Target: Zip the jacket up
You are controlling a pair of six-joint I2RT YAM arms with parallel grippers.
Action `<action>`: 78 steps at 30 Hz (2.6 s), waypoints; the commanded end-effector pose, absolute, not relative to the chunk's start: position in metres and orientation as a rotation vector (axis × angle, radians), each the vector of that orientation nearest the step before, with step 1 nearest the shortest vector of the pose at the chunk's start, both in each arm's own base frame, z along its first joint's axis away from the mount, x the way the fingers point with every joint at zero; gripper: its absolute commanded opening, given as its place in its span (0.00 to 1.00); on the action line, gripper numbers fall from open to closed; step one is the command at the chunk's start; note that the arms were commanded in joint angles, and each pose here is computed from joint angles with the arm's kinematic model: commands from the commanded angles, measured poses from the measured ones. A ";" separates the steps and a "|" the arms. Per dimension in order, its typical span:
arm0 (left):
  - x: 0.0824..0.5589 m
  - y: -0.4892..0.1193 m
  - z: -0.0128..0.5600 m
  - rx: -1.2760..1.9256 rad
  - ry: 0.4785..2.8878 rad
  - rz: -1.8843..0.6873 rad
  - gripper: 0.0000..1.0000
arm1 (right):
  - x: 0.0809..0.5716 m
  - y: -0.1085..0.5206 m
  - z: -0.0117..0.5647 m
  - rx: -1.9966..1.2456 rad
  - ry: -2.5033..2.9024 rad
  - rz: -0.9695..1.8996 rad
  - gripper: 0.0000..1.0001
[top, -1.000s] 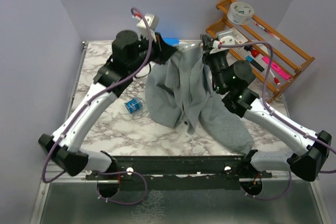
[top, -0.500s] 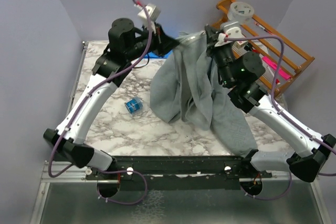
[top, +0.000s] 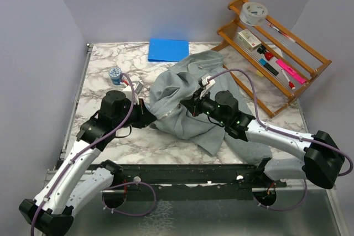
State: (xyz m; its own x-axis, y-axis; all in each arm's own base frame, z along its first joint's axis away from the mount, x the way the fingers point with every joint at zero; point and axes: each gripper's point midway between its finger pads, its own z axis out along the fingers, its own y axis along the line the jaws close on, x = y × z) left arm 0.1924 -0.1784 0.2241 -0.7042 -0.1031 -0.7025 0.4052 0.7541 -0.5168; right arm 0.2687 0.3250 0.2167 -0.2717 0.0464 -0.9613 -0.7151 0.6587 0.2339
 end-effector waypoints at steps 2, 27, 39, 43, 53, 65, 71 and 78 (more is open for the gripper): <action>0.185 -0.171 0.212 0.122 2.243 -0.871 0.00 | 0.279 0.321 0.224 -0.488 1.658 0.779 0.00; 0.187 -0.112 0.241 -0.075 2.217 -0.531 0.00 | 0.393 0.222 0.217 -0.194 1.624 0.214 0.00; 0.188 -0.088 0.259 -0.131 2.177 -0.407 0.00 | 0.452 0.166 0.237 -0.188 1.618 0.073 0.00; 0.188 -0.082 0.266 -0.145 2.162 -0.375 0.00 | 0.469 0.148 0.240 -0.190 1.623 0.025 0.01; 0.185 -0.067 0.280 -0.179 2.131 -0.311 0.00 | 0.508 0.115 0.251 -0.197 1.616 -0.056 0.01; 0.172 -0.046 0.298 -0.231 2.089 -0.250 0.00 | 0.549 0.096 0.274 -0.205 1.574 -0.095 0.00; 0.167 -0.036 0.306 -0.241 2.071 -0.211 0.00 | 0.563 0.096 0.282 -0.232 1.554 -0.105 0.01; 0.169 -0.031 0.307 -0.255 2.061 -0.178 0.00 | 0.543 0.106 0.317 -0.274 1.483 -0.031 0.00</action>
State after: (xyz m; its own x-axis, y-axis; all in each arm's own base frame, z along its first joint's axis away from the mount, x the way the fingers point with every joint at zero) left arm 0.1766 -0.0629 0.3005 -0.5188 -0.2702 -0.8111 -0.0088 0.9504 -0.3110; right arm 0.5467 0.1396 0.2739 0.0160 -0.1600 -0.9870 -0.2542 0.9540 -0.1587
